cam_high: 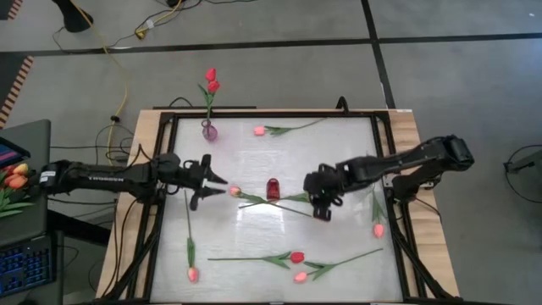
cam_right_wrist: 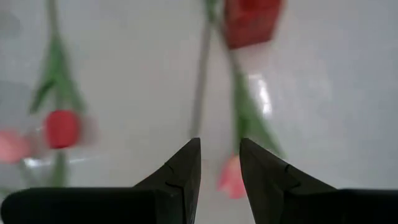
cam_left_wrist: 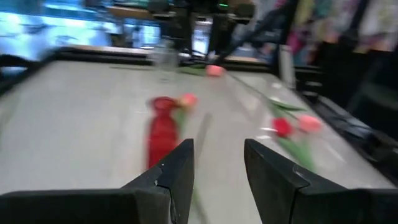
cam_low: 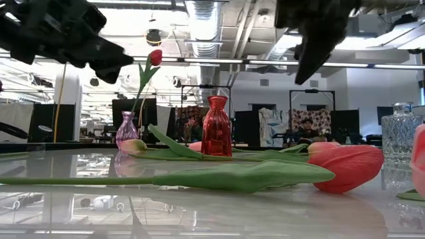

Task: Sort flowers into vase by color
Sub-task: Put the red tulip into the violet vase

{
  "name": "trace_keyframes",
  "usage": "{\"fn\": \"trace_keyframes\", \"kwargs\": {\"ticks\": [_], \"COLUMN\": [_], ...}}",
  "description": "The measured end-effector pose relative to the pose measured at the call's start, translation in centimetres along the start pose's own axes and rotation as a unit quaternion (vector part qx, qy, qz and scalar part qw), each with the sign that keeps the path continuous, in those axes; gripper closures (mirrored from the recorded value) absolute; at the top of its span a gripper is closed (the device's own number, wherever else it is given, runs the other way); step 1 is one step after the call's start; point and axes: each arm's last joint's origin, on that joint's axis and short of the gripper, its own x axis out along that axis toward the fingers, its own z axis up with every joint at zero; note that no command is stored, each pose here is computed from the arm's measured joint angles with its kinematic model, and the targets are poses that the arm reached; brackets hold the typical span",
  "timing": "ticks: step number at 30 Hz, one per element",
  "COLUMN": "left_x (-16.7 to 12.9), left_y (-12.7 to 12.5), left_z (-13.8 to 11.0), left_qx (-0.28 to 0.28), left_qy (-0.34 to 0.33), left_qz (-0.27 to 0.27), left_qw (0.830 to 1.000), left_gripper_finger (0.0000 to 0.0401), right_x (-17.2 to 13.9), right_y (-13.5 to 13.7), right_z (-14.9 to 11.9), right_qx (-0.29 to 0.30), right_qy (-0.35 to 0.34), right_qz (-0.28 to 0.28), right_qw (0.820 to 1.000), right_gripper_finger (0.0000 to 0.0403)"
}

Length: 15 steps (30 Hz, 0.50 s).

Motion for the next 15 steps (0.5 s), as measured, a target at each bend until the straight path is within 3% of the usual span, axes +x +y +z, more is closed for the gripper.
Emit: {"fn": "trace_keyframes", "kwargs": {"ticks": [6,15], "left_x": [0.4,2.2], "left_y": [-2.3,-7.8], "left_z": [-0.3,0.5], "left_qx": [-0.015,-0.016], "left_qy": [0.015,0.056], "left_qz": [-0.048,-0.015], "left_qw": [0.999,0.998], "left_gripper_finger": [0.0273,0.0273], "right_x": [-0.2,-0.5], "right_y": [2.7,4.3], "right_z": [-1.2,-2.0], "right_qx": [0.004,-0.016], "right_qy": [-0.003,-0.014], "right_qz": [0.005,-0.006], "right_qw": [1.000,1.000], "right_gripper_finger": [0.0266,0.0266]}}
